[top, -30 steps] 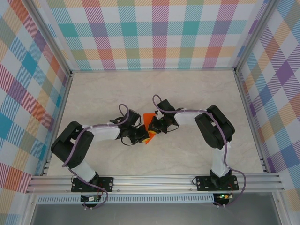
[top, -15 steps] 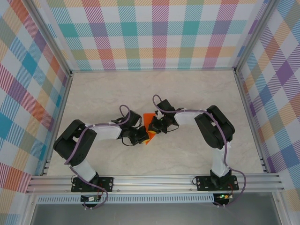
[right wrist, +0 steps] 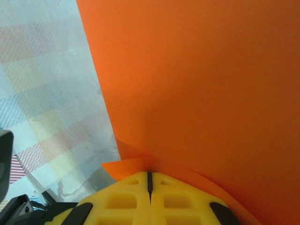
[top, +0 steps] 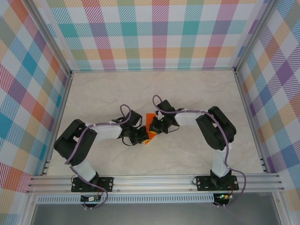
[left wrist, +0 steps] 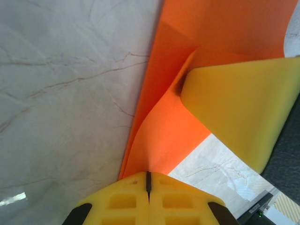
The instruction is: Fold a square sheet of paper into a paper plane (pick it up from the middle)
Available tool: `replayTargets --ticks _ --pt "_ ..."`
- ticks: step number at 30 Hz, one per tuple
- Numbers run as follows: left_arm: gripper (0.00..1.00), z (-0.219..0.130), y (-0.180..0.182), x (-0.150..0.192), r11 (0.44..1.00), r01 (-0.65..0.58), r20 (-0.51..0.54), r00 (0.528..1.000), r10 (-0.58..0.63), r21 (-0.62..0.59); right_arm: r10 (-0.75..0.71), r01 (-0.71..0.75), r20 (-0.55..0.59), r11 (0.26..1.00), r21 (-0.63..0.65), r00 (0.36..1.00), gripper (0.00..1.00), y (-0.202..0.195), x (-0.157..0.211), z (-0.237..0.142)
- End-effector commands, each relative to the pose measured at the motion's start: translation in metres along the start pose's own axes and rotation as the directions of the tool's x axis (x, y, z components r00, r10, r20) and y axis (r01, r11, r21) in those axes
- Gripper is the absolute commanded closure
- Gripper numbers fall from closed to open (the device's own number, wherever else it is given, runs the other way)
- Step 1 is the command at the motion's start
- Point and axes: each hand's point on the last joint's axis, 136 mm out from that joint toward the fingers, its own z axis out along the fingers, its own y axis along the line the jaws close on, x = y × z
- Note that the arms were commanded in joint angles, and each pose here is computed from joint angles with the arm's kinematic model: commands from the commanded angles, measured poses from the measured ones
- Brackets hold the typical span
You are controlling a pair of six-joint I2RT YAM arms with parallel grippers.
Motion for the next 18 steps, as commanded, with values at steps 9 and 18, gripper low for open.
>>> replayTargets --ticks 9,18 --pt "1.0 0.008 0.032 0.012 0.986 0.002 -0.037 0.999 -0.008 -0.168 -0.118 0.119 -0.06 0.993 0.021 0.991 0.98 -0.003 0.028 -0.012" --pt "1.0 0.007 0.031 0.01 0.984 -0.007 -0.029 1.0 0.001 -0.179 -0.116 0.12 -0.073 0.991 0.052 0.99 1.0 -0.009 0.033 -0.004"
